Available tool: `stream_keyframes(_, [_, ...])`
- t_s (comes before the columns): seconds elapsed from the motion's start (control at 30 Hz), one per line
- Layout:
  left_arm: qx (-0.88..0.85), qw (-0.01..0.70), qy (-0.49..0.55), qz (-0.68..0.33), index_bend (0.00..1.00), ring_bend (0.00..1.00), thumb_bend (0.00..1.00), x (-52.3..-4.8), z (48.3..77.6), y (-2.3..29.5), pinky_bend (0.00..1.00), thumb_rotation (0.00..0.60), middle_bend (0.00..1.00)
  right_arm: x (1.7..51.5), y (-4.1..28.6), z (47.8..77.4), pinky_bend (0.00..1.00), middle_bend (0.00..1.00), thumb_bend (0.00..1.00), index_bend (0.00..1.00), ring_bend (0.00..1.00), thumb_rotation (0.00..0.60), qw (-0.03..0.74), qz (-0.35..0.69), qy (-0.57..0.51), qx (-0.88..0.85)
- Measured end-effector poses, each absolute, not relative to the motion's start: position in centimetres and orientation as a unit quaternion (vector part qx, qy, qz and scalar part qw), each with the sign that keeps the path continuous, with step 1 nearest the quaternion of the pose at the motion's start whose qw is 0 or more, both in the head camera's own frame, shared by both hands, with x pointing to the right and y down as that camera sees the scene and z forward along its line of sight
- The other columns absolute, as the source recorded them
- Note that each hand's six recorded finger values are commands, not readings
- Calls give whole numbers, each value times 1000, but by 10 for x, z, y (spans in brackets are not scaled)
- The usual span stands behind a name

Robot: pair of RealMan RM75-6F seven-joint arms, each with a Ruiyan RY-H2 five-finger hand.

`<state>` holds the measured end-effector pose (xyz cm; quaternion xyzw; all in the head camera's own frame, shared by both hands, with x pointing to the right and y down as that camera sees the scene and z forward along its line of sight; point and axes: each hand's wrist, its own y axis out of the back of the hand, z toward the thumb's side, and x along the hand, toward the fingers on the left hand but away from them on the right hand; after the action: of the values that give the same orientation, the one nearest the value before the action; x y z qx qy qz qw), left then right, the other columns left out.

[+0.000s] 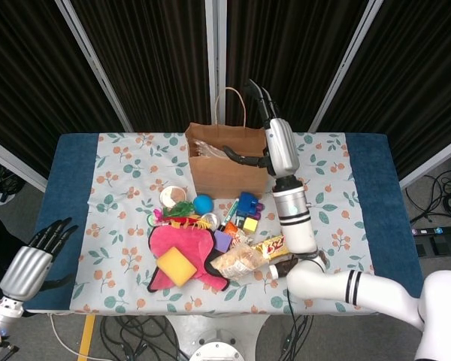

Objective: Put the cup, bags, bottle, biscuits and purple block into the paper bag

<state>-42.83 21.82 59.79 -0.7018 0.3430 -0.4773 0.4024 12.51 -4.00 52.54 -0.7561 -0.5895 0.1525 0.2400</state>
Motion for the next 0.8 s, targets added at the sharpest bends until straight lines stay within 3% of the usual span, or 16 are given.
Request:
stream_keyframes(0.13, [-702, 402, 344, -477, 87, 62, 0, -427, 598, 218, 189, 600, 66, 148, -22, 501, 61, 219, 9, 126, 69, 600, 328, 159, -556, -747])
stream_keyframes(0.33, [-704, 399, 340, -478, 87, 62, 0, -424, 600, 221, 189, 600, 66, 204, 37, 500, 75, 234, 0, 147, 70, 600, 399, 261, -474, -740])
stream_keyframes(0.57, [-705, 397, 341, -478, 87, 62, 0, -420, 600, 224, 188, 600, 66, 246, 109, 554, 78, 232, 0, 150, 70, 600, 337, 379, -395, -766])
stream_keyframes(0.8, [-704, 394, 338, -484, 87, 63, 0, -423, 600, 231, 188, 600, 66, 235, 143, 617, 78, 218, 0, 150, 69, 600, 238, 405, -365, -804])
